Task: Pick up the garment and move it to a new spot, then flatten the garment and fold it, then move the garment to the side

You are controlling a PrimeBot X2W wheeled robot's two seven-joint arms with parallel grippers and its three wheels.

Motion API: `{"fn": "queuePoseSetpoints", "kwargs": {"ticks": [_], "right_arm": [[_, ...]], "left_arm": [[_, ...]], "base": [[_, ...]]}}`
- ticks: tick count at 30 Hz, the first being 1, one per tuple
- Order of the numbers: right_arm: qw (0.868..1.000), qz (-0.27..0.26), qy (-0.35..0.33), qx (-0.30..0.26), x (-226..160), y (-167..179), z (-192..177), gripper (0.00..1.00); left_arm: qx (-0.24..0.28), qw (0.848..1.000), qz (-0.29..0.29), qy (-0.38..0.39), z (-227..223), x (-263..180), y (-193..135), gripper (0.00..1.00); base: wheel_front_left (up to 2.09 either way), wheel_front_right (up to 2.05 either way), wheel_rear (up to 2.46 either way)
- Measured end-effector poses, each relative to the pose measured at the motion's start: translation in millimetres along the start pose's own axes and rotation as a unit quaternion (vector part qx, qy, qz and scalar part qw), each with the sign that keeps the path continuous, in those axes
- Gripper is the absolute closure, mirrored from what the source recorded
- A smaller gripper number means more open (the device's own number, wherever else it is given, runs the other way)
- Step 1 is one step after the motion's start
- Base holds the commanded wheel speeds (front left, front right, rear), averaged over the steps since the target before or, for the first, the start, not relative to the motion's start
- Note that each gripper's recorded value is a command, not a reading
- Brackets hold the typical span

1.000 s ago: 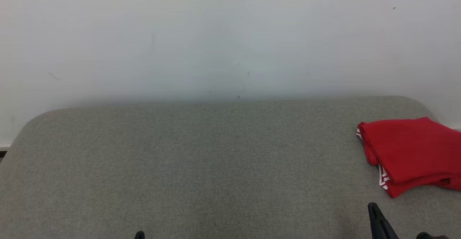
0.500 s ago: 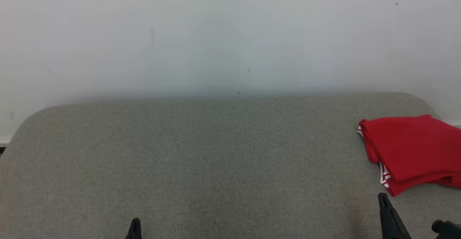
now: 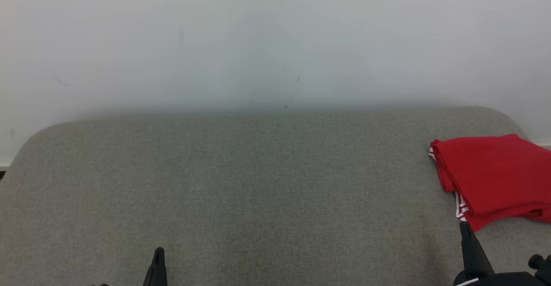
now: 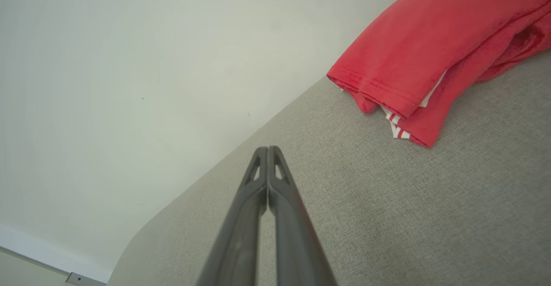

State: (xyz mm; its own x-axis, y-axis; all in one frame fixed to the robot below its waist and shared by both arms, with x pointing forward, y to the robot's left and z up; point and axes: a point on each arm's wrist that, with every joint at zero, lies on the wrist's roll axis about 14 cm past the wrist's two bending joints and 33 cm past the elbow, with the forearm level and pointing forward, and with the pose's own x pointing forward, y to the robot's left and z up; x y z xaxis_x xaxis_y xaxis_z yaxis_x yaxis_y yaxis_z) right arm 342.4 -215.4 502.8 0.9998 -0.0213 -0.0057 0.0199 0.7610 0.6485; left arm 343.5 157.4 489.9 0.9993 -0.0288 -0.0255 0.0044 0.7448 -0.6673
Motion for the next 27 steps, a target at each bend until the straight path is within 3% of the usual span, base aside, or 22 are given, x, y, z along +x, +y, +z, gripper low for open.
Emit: {"fn": "queuePoseSetpoints", "kwargs": {"ticks": [27], "right_arm": [[0.985, -0.022, 0.001, 0.171, 22.4, -10.2, 8.1, 1.00]], "left_arm": [[-0.165, 0.986, 0.004, 0.004, 6.5, 26.3, -2.1, 1.00]], "base": [[0.00, 0.00, 0.00]]}}
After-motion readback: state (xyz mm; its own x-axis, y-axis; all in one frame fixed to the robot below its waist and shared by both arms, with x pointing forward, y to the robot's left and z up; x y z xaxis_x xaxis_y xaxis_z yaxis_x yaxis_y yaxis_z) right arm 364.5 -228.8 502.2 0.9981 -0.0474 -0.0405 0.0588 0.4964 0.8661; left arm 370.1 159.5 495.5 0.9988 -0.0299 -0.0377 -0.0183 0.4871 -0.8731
